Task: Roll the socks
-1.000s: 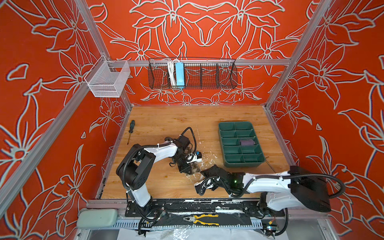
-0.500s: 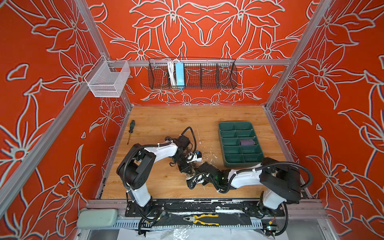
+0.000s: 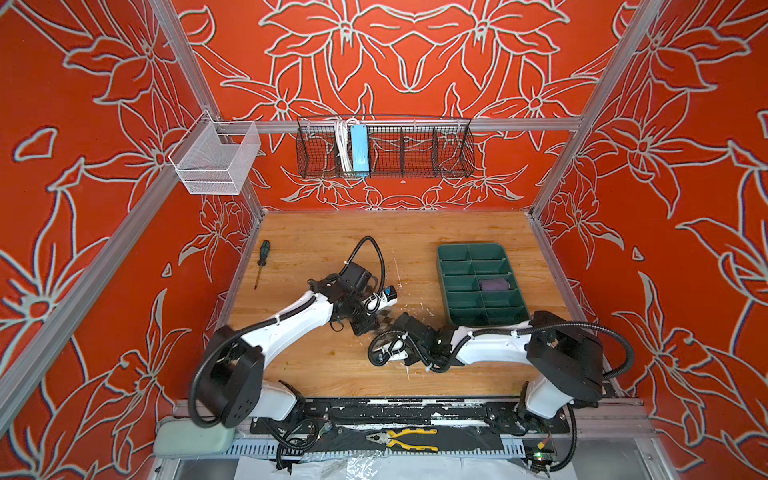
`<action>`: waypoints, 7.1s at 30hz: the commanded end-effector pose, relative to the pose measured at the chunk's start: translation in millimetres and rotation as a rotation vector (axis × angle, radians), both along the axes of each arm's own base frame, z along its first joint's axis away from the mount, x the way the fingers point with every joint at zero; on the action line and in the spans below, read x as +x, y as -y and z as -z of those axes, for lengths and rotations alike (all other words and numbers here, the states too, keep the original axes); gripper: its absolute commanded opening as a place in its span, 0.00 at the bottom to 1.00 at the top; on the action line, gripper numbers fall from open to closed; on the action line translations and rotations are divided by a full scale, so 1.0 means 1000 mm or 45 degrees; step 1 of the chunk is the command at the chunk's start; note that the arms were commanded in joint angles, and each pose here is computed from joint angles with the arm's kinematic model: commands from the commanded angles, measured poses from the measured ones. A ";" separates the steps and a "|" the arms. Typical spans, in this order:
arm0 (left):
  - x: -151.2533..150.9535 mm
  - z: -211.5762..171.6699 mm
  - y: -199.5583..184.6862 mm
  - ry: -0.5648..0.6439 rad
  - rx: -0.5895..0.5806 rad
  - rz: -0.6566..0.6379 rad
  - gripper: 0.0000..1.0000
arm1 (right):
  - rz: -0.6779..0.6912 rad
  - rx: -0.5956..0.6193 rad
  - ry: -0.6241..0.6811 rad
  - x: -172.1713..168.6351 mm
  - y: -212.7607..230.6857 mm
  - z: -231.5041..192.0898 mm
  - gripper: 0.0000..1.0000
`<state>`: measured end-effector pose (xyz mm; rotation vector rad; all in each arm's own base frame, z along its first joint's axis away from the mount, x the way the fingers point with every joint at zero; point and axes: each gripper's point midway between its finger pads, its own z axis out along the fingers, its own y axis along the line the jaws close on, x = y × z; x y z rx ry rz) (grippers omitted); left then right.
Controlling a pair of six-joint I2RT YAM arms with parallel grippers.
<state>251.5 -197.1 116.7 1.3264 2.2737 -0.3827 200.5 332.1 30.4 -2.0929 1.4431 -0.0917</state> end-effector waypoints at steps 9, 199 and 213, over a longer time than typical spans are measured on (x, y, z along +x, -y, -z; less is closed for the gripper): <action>-0.043 -0.176 -0.072 0.941 -0.433 -0.328 0.58 | 0.102 -0.349 -0.821 -0.055 0.038 0.005 0.00; -0.028 0.081 0.085 0.735 0.418 0.470 0.32 | 0.434 -0.452 -1.356 0.035 0.082 0.040 0.00; -0.018 0.096 0.061 0.740 0.555 0.338 0.00 | 0.403 -0.110 -1.167 0.052 0.067 -0.009 0.00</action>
